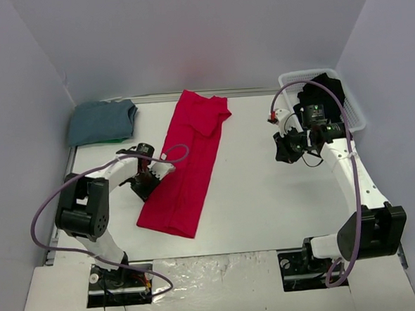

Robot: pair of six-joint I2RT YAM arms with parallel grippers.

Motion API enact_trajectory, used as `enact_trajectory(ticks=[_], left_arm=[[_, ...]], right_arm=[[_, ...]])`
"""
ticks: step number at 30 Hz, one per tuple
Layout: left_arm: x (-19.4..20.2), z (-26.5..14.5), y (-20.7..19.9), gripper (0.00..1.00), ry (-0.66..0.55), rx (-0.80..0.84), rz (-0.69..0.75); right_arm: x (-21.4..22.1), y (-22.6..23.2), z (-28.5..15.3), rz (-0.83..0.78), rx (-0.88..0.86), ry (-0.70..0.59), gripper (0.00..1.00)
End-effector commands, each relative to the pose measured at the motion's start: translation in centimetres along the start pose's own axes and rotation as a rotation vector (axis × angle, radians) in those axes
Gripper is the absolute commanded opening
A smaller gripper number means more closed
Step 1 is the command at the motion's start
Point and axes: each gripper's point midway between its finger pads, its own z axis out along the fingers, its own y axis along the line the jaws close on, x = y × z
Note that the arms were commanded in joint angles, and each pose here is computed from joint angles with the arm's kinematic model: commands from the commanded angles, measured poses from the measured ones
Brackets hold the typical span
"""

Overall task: Fold and stack the t-shirts
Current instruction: Rotate the tshirt 90 degrees

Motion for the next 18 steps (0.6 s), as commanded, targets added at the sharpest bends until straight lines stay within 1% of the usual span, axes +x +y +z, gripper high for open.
enact_trajectory(ticks=[1,8,18], left_arm=[[0.0,1.1,-2.1,0.02,0.041,0.087,0.05],[-0.9,1.8,-4.0,0.02,0.048,0.136,0.116],[-4.0,0.4,-9.0,0.02,-0.012,0.24,0.323]], right_arm=[[0.5,0.4,0.2,0.018,-0.033,0.018,0.0],[0.8,0.1,0.8,0.035,-0.033,0.041,0.0],[1.4,-0.7,1.8,0.072,-0.025,0.09,0.0]])
